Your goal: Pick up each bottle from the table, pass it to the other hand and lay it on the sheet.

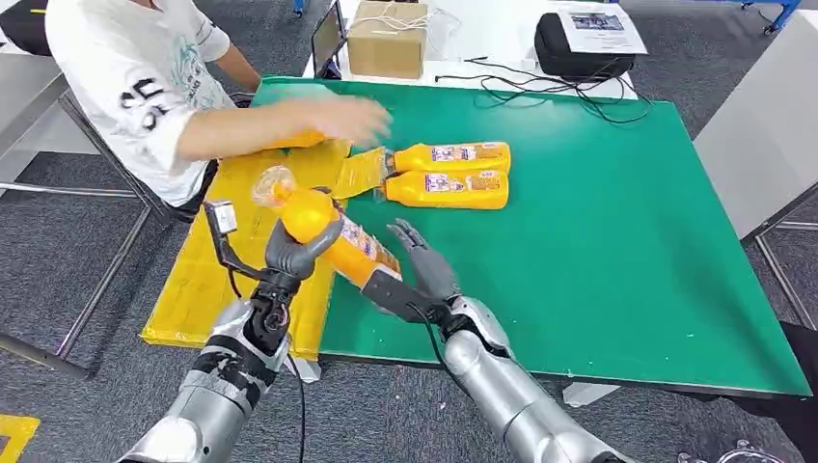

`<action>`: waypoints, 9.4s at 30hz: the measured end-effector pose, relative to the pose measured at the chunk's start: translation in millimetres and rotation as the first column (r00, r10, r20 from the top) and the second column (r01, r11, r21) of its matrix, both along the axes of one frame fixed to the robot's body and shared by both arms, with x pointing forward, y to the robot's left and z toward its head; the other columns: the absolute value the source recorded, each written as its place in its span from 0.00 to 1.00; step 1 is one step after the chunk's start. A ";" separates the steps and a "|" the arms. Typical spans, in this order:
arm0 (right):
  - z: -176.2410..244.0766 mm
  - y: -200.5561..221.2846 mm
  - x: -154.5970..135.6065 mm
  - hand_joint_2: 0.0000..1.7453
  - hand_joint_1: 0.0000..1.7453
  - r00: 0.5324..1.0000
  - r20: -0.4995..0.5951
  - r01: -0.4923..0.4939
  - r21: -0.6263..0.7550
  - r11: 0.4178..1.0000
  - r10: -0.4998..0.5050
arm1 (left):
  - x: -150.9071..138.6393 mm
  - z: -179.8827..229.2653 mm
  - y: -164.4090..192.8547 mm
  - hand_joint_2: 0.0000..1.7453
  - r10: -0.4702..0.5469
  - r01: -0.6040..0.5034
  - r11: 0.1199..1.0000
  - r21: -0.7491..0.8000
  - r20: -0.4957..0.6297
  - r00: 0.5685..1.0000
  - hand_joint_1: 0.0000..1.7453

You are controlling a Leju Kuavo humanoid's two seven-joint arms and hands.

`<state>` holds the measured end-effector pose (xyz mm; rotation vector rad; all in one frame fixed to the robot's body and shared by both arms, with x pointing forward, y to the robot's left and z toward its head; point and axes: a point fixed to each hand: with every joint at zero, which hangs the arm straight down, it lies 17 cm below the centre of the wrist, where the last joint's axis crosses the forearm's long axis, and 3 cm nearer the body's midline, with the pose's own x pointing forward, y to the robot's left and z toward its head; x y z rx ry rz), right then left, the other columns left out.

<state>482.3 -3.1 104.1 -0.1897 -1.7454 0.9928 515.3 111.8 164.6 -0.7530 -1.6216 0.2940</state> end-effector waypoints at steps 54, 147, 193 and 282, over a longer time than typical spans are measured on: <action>96.1 -116.1 17.6 1.00 0.00 0.977 0.035 0.164 0.523 0.837 -0.213 | 8.5 -144.0 135.6 1.00 -0.359 -0.369 -0.485 0.793 0.204 0.911 1.00; -97.2 -166.9 22.7 1.00 0.00 0.967 -0.109 0.142 -0.517 0.844 -0.229 | -7.8 11.5 104.4 1.00 0.199 -0.399 0.738 0.543 0.390 0.899 0.00; -62.7 -141.6 41.9 1.00 1.00 0.958 -0.156 0.215 -0.170 0.962 -0.242 | 34.6 -52.4 74.9 1.00 0.172 -0.194 0.691 0.696 0.103 0.980 0.00; 6.1 38.1 -8.6 1.00 0.00 0.984 0.128 -0.088 -0.269 0.959 0.126 | -15.3 -47.3 -23.7 1.00 -0.251 0.261 0.964 0.057 -0.142 0.958 1.00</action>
